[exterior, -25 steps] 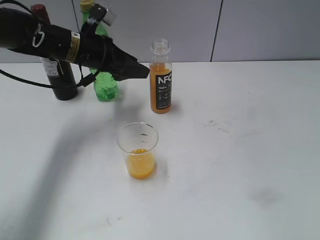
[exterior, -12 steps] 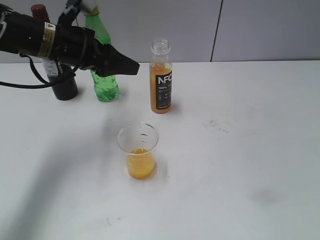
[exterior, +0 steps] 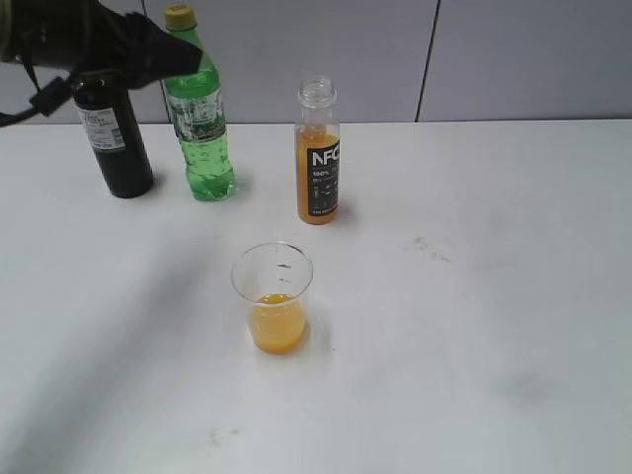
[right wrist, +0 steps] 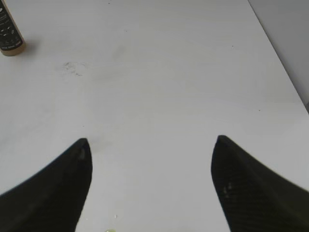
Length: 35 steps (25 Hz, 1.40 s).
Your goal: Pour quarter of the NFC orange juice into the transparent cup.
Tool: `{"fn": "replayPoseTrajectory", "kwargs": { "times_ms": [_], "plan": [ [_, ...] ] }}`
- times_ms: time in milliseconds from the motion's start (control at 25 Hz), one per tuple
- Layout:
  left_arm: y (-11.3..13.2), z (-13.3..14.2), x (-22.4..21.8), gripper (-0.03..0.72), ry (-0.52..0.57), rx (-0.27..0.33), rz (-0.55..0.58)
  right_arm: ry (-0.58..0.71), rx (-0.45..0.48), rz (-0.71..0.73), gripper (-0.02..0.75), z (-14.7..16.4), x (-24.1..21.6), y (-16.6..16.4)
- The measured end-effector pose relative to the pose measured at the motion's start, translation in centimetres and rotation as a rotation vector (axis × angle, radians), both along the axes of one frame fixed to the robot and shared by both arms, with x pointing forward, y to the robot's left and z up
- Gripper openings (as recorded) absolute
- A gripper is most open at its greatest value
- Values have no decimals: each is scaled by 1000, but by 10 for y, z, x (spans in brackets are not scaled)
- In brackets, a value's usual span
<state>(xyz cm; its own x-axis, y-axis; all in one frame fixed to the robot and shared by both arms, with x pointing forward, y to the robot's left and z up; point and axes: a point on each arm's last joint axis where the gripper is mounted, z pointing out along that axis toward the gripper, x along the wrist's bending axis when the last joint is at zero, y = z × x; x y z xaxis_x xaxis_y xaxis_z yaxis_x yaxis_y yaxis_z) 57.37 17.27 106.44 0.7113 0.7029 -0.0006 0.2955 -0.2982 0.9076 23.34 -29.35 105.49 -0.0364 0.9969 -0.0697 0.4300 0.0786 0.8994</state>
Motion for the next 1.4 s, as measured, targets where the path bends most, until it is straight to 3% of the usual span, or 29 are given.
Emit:
{"fn": "replayPoseTrajectory", "kwargs": {
  "times_ms": [240,520,1000,1040,1240,1320,1360,1400],
  "plan": [
    [24,46,-10,550,-209,69,222,1,0,0,589,0,0,0],
    [53,77,-19,549,-404,224,447,1,0,0,589,0,0,0],
    [114,96,-24,548,-475,342,729,0,0,0,589,0,0,0],
    [118,96,-24,548,-464,328,755,0,0,0,589,0,0,0],
    [125,88,-25,548,-272,15,894,1,0,0,589,0,0,0],
    [126,86,-26,547,-235,-12,918,1,0,0,589,0,0,0],
    [128,84,-27,543,-220,-1,930,1,0,0,589,0,0,0],
    [130,82,-27,539,-209,49,938,1,0,0,589,0,0,0]
  ]
}}
